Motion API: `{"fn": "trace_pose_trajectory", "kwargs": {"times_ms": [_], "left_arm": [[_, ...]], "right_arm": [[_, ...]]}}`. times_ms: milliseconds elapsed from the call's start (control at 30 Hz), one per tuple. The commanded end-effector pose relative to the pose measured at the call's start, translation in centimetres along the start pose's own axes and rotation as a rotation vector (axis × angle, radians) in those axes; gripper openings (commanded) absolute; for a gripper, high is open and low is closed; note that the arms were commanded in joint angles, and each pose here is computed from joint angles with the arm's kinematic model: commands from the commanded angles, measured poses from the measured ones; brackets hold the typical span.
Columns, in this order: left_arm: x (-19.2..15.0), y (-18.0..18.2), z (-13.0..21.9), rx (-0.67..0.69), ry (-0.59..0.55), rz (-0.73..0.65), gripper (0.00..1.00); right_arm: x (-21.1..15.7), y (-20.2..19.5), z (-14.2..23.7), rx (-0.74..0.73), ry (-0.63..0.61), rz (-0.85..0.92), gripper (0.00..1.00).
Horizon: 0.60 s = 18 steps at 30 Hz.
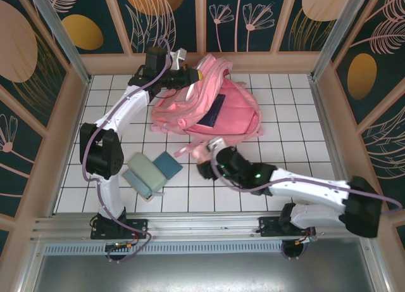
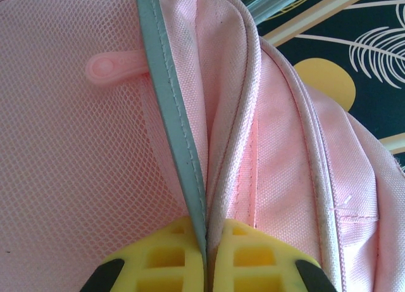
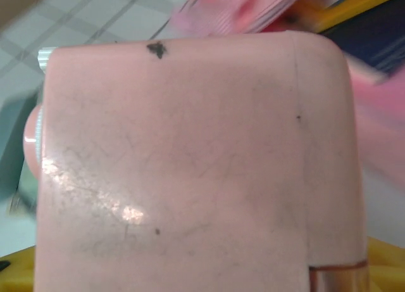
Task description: Pack the student bag
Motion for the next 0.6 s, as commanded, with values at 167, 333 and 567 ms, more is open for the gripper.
{"fn": "trace_pose_trajectory", "kwargs": {"times_ms": [167, 333, 567], "left_arm": [[2.8, -6.5, 4.3, -0.154, -0.079, -0.154, 0.00], [2.4, -7.5, 5.1, -0.187, -0.066, -0.162, 0.00], [1.8, -8.7, 6.2, -0.217, -0.068, -0.171, 0.00]], "right_arm": [[5.3, -9.8, 5.3, -0.324, -0.263, -0.230, 0.47], [6.3, -13.0, 4.5, -0.419, -0.224, -0.272, 0.46], [9.1, -13.7, -1.2, -0.395, -0.157, -0.252, 0.47]]}}
Point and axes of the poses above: each hand's point on the last joint's axis, 136 mm out from that joint toward the fingers, its own z axis back along the fingers, its own y axis along the line the jaws close on, x = y × z, the point moved 4 cm from there along z, back along the fingers, and after that the axes turned 4 degrees about -z, right-handed, at the moved point
